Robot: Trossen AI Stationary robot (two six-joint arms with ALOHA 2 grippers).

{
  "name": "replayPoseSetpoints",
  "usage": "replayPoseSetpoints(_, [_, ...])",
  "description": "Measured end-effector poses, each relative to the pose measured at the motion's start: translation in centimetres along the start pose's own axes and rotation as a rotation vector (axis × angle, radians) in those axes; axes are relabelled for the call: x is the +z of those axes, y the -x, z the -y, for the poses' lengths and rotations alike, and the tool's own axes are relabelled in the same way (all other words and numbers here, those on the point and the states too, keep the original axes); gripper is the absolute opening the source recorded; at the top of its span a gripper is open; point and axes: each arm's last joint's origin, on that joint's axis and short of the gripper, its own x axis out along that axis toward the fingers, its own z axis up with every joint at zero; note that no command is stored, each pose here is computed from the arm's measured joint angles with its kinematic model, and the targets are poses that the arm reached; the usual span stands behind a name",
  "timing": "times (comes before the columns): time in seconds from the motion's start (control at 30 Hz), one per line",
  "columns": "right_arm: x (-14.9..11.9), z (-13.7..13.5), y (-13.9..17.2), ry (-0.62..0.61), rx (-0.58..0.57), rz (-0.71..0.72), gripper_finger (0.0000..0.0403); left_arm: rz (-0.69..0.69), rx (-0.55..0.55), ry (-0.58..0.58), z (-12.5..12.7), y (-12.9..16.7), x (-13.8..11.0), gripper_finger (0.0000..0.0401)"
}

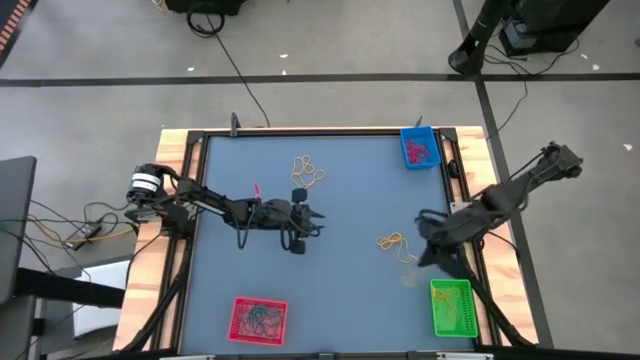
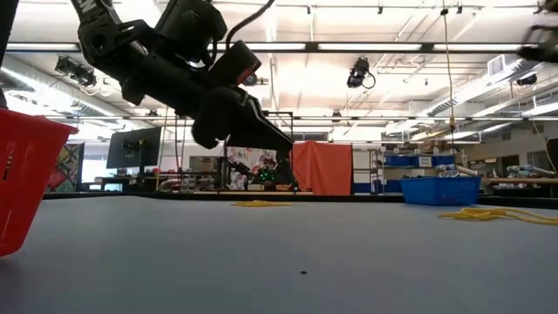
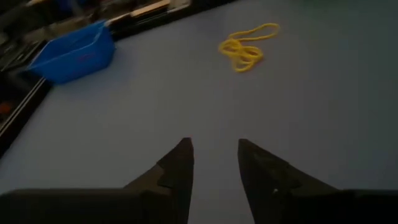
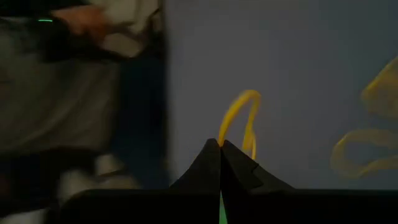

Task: Sort rubber bands into baskets
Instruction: Put the yellow rubber band into the green bin

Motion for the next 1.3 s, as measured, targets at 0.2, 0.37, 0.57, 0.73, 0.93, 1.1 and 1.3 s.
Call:
replayPoseSetpoints(0.2, [-1.6, -0.3, 3.0, -0.184, 0.176, -0.072, 0.0007, 0.04, -0.063, -0.055, 0.2, 0.0, 0.3, 0.0131])
replayPoseSetpoints(0.37, [-3.0, 0.1, 3.1, -0.325, 0.092, -0.184, 0.0005, 0.025, -0.065, -0.052, 0.2, 0.0, 0.1, 0.0131])
replayPoseSetpoints(0.57, [-4.3, -1.0, 1.4, -0.418, 0.022, -0.355, 0.0005, -0.036, -0.076, 0.012, 0.3, 0.0, -0.4, 0.0131])
replayPoseSetpoints(0.73, [-5.1, -2.5, 0.4, -0.457, 0.051, -0.445, 0.0005, -0.062, -0.03, 0.012, 0.2, 0.0, -0.6, 0.0131])
replayPoseSetpoints(0.93, [-6.2, -3.3, -1.1, -0.443, -0.019, -0.431, 0.0006, -0.073, 0.016, 0.01, 0.1, 0.0, -0.6, 0.0131])
replayPoseSetpoints(1.1, [-7.2, -3.8, -3.0, -0.439, -0.106, -0.454, 0.0007, -0.079, 0.044, 0.009, 0.0, 0.0, -0.7, 0.0131])
replayPoseSetpoints(1.3, [-8.3, -3.1, -4.3, -0.533, -0.297, -0.516, 0.0038, -0.1, 0.095, 0.007, -0.1, 0.1, -0.8, 0.0131])
